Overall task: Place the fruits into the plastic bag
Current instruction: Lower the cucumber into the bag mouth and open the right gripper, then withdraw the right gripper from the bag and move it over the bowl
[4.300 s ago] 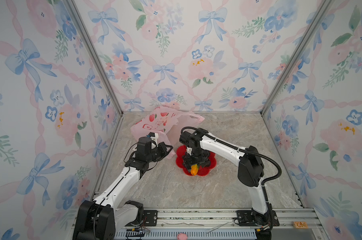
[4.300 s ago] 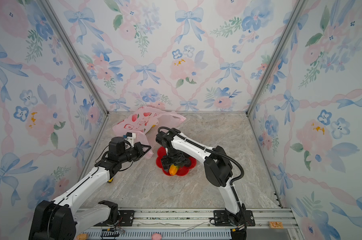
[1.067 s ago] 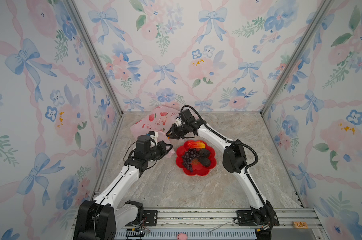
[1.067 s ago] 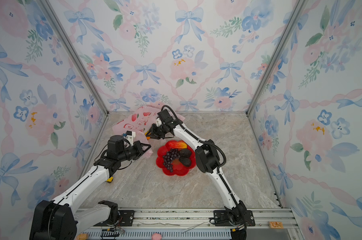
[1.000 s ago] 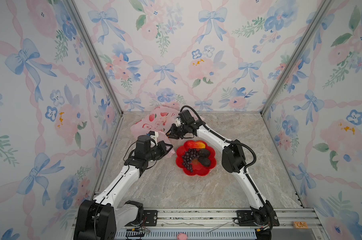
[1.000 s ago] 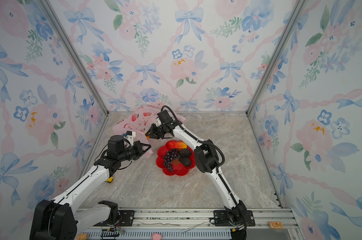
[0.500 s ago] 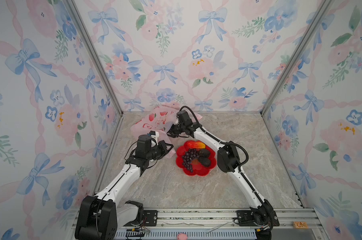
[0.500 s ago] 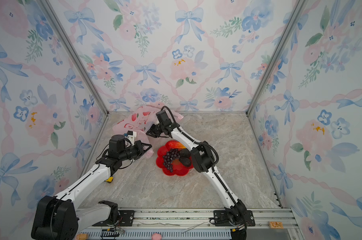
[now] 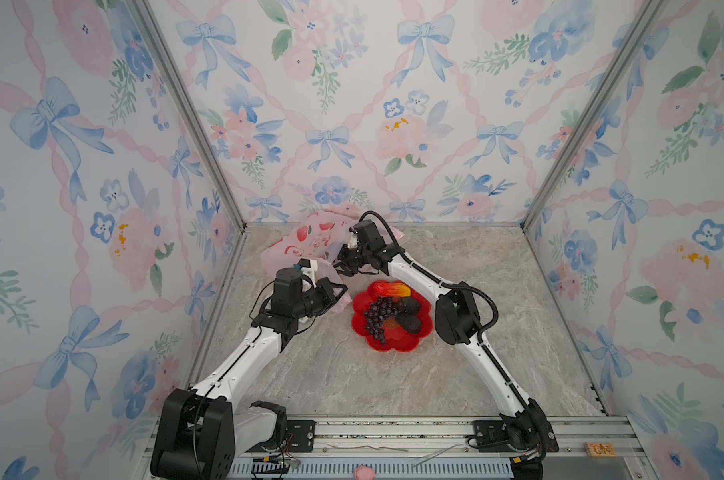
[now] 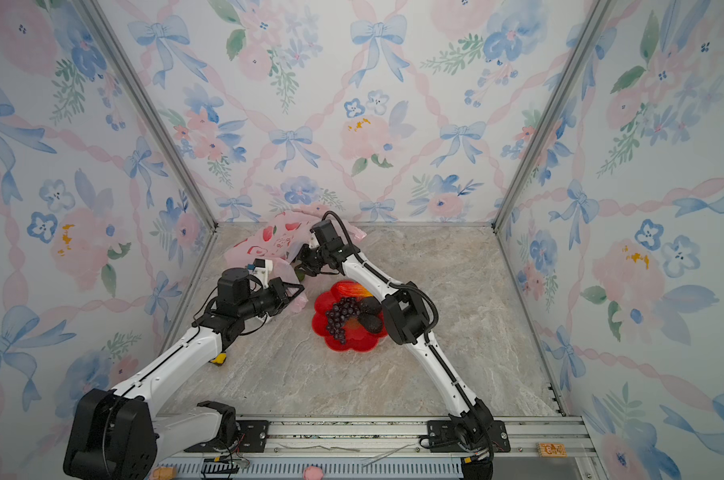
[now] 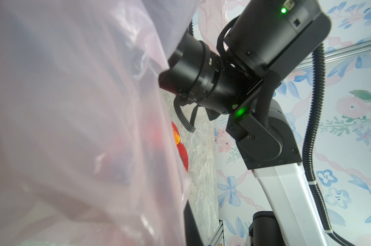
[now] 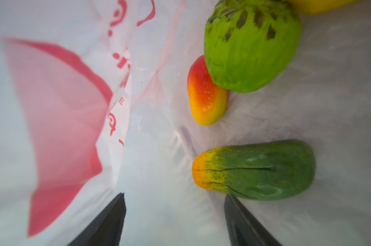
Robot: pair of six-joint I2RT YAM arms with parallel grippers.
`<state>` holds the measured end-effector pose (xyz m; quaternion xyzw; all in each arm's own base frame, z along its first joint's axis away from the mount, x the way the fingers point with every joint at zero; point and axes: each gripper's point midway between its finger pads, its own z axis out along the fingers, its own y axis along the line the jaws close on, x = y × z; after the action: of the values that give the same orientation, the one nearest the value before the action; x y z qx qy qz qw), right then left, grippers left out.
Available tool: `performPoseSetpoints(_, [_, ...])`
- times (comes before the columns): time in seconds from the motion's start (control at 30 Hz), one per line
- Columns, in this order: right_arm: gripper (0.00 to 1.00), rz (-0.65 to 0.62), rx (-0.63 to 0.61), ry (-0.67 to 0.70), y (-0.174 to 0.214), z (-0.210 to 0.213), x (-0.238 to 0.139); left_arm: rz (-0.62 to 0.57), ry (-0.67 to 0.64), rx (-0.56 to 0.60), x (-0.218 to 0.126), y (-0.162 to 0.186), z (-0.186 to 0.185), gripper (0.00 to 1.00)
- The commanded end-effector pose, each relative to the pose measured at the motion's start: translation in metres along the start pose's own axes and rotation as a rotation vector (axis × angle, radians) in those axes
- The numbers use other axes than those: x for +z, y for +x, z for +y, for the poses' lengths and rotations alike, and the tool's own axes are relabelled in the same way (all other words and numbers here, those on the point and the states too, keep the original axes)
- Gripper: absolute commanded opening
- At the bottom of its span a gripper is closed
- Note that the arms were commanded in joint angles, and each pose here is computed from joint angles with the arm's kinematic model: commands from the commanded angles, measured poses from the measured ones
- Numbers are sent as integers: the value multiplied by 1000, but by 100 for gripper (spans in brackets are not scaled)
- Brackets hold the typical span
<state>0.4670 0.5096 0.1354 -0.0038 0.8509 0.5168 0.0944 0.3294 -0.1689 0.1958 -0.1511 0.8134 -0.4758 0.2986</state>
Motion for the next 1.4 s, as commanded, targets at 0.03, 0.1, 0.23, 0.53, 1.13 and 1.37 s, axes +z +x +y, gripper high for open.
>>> performPoseSetpoints(0.03, [75, -27, -81, 13, -6, 41, -47, -23, 17, 5, -1, -8, -7, 0])
performPoseSetpoints(0.1, [75, -22, -101, 51, -2, 41, -57, -25, 12, 3, -2, -8, -4, 0])
performPoseSetpoints(0.23, [76, 1, -156, 117, 8, 44, -83, -34, 4, -1, -2, -7, 0, 0])
performPoseSetpoints(0.53, [80, 51, -291, 350, 33, 30, -165, -47, 1, -3, 0, -10, 5, 0])
performPoseSetpoints(1.13, [97, 403, -543, 950, 127, -54, -304, -33, -23, 13, -2, -8, 9, 0])
performPoseSetpoints(1.37, [99, 547, -534, 967, 168, -84, -281, -37, -19, 14, -5, -6, 8, 0])
